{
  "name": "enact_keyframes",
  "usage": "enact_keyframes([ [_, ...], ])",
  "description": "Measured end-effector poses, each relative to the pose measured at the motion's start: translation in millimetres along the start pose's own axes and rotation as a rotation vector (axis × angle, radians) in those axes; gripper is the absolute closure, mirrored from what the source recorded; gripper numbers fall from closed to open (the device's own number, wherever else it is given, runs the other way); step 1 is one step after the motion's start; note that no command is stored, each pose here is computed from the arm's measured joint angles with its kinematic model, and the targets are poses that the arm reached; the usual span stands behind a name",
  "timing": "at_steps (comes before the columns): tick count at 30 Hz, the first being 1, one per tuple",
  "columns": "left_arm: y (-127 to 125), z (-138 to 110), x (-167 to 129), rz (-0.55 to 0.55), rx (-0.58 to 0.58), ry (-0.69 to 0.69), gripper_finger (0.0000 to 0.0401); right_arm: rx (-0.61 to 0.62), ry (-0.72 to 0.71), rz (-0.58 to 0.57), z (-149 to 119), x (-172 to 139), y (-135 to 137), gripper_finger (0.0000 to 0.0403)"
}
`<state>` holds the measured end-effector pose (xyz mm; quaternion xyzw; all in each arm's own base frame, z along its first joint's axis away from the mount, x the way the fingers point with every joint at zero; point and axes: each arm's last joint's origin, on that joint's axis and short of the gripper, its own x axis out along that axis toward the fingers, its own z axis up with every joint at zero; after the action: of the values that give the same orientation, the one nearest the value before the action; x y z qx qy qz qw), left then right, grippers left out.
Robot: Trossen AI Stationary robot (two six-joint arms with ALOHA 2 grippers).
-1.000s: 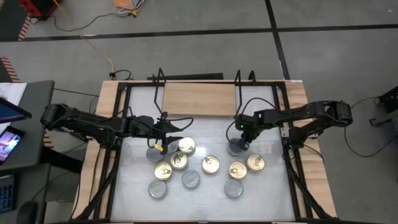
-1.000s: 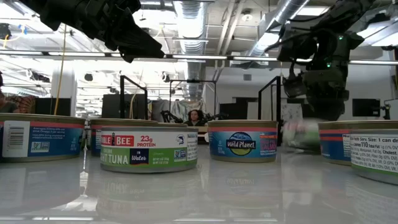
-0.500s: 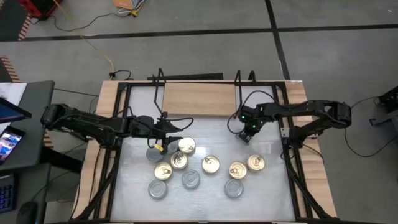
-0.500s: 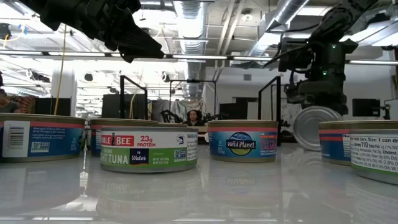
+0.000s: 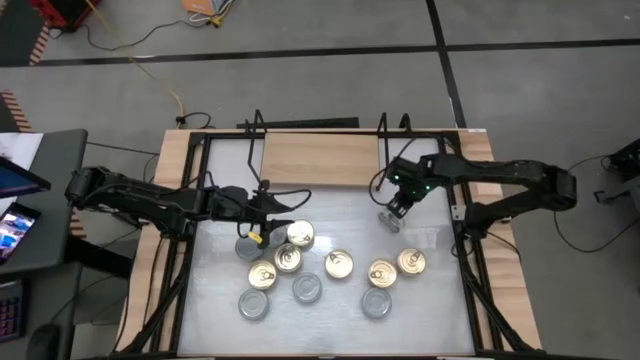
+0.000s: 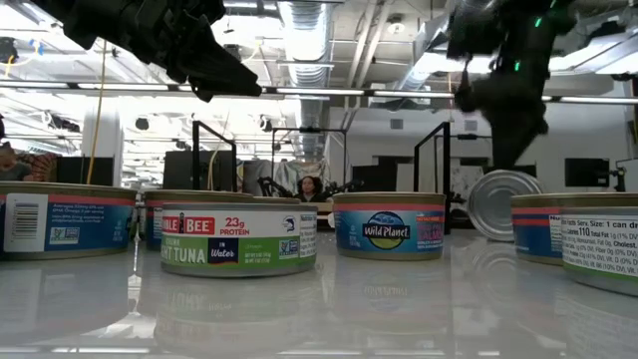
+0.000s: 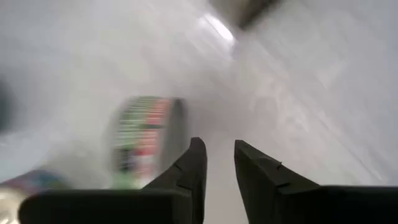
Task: Stack canned seafood by type on shelf
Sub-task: Put the green tuna can on the shelf
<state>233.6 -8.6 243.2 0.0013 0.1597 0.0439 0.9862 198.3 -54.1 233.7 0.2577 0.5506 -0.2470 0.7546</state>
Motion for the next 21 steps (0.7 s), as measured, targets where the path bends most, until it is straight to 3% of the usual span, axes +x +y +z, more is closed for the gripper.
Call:
enact_keyframes([
  [4, 0.0, -0.3, 0.0, 0.0, 0.008, 0.003, 0.026, -0.069, -0.056, 0.083, -11.8, -20.8, 25.1, 0.0255],
  [8, 0.1, -0.3, 0.0, 0.0, -0.019, 0.003, 0.026, -0.115, -0.052, 0.108, -27.0, -21.0, 49.3, 0.0208],
  [14, 0.3, 2.3, 0.0, 0.01, -0.038, -0.024, 0.026, -0.112, -0.045, -0.009, -39.2, -7.0, 67.6, 0.0141],
  [21, 0.2, 1.9, 0.0, 0.01, -0.014, -0.02, 0.026, -0.094, 0.0, -0.166, -40.7, 10.9, 68.3, 0.0128],
])
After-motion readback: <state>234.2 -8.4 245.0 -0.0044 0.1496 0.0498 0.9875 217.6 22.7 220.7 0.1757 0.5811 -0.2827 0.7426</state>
